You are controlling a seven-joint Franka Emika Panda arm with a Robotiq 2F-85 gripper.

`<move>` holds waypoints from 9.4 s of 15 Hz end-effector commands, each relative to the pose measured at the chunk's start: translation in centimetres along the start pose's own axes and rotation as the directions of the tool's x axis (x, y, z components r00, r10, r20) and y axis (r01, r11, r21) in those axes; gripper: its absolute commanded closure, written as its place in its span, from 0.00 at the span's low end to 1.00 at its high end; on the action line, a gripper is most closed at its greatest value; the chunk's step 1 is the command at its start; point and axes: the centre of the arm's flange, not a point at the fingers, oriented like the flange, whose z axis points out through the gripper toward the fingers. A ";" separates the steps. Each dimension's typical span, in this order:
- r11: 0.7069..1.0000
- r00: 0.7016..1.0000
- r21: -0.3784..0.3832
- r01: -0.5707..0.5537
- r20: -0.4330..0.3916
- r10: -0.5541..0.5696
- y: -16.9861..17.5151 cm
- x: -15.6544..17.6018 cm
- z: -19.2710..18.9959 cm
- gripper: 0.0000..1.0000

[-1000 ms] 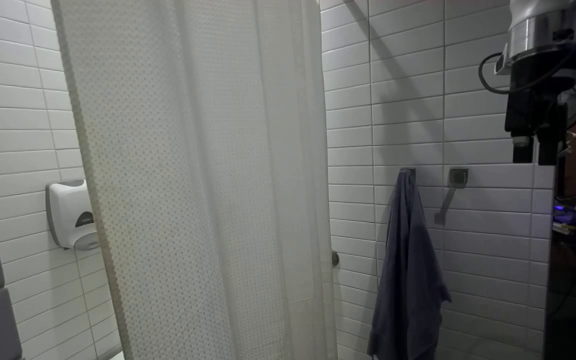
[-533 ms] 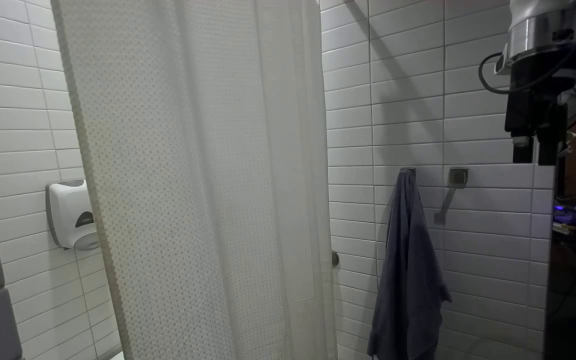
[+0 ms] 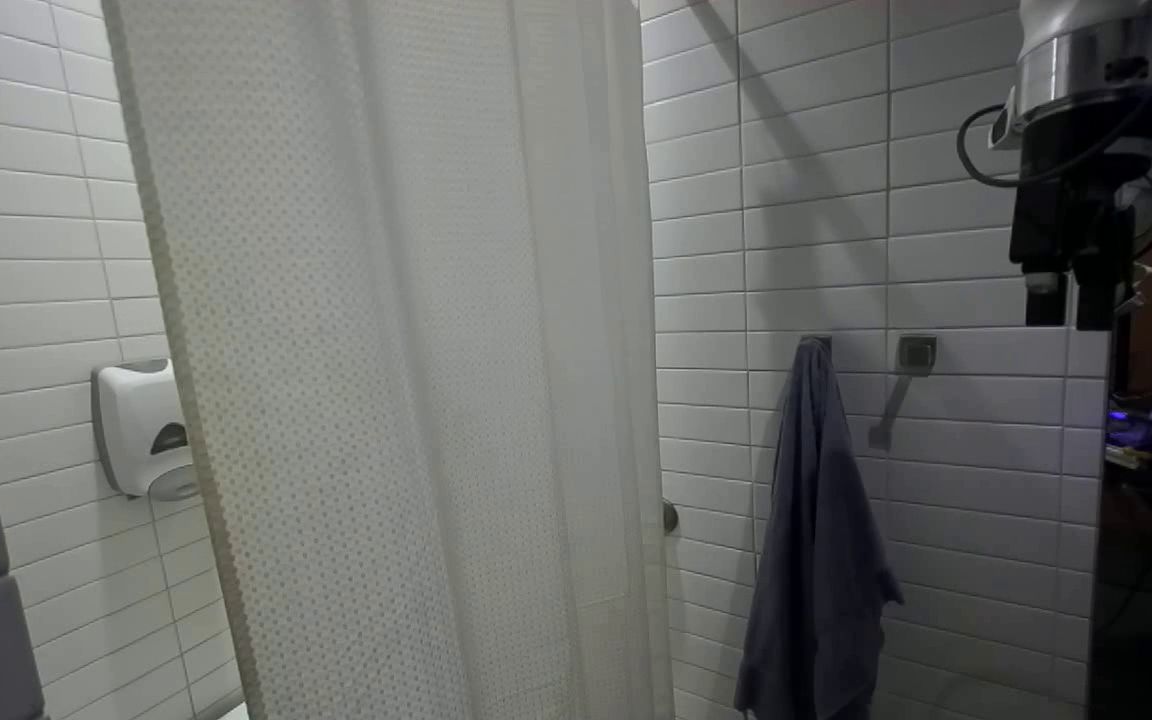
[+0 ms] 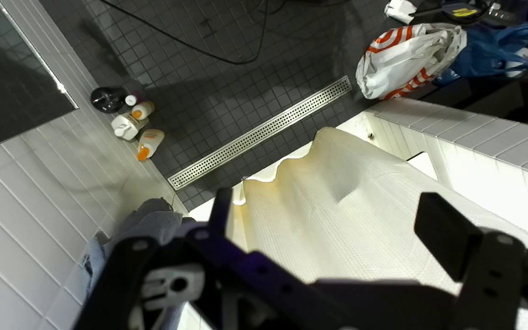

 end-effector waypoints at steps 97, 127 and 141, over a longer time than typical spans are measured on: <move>0.771 0.731 -0.010 0.637 -0.307 -0.609 3.0 45.6 -9.8 0.00; 0.787 0.674 -0.303 0.537 -0.407 -0.616 0.1 49.4 -6.5 0.00; 0.709 0.577 -0.489 0.509 -0.418 -0.702 -1.3 51.9 -5.4 0.00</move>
